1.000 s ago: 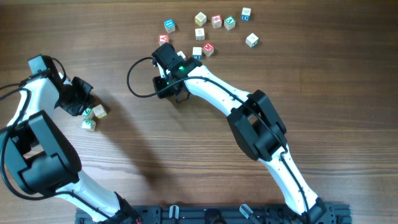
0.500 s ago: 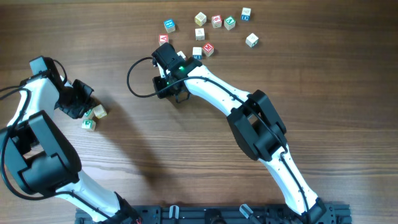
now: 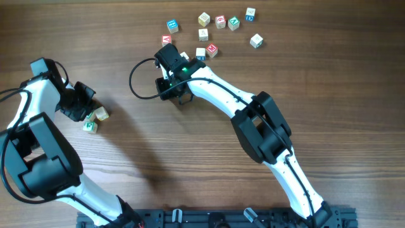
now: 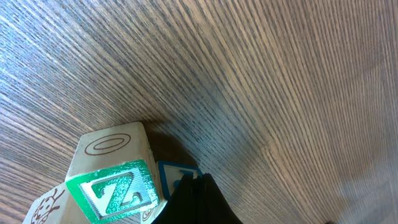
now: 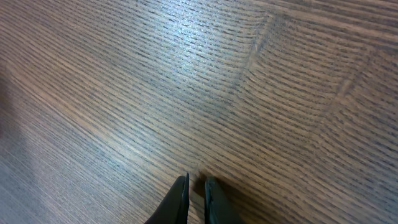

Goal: Form a circle

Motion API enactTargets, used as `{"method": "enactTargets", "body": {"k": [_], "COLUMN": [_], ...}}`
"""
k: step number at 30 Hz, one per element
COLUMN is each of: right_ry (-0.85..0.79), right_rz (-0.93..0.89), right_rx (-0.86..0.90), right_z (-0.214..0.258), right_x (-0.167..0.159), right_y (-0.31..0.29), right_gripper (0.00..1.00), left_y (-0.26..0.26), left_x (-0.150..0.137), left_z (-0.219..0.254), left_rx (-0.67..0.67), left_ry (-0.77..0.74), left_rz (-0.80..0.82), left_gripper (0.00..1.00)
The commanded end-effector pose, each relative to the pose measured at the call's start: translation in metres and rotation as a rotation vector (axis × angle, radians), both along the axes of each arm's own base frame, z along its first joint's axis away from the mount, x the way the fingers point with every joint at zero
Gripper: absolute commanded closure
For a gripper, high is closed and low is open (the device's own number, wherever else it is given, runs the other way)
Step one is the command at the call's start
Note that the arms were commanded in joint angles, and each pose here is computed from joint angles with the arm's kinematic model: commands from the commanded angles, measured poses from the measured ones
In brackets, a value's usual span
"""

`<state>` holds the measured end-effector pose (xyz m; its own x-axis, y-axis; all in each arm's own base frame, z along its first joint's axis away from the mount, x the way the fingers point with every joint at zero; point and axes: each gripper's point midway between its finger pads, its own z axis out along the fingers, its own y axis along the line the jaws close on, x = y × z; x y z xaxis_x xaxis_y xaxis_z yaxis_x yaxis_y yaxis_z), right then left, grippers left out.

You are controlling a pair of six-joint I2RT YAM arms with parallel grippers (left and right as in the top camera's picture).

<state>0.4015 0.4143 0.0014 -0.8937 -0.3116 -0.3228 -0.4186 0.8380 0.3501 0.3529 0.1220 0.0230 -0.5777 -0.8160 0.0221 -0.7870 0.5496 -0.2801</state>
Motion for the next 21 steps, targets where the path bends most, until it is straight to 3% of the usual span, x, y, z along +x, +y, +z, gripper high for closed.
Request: {"method": "enactTargets", "body": {"k": [1, 21], "right_ry": [-0.018, -0.018], "right_rz": [-0.011, -0.01], "right_rx": [-0.071, -0.071], "right_z": [-0.0127, -0.0127], "right_x": [0.0029, 0.0029], "right_y": [-0.0136, -0.0137], "right_gripper": [0.88, 0.88], "left_y": [0.0019, 0.0051], "left_x": [0.0001, 0.0008], "left_z": [-0.0022, -0.0026], "left_rx": [0.006, 0.024], "left_ry": [0.01, 0.01], "left_rz": [-0.001, 0.002], "left_gripper": [0.96, 0.96]}}
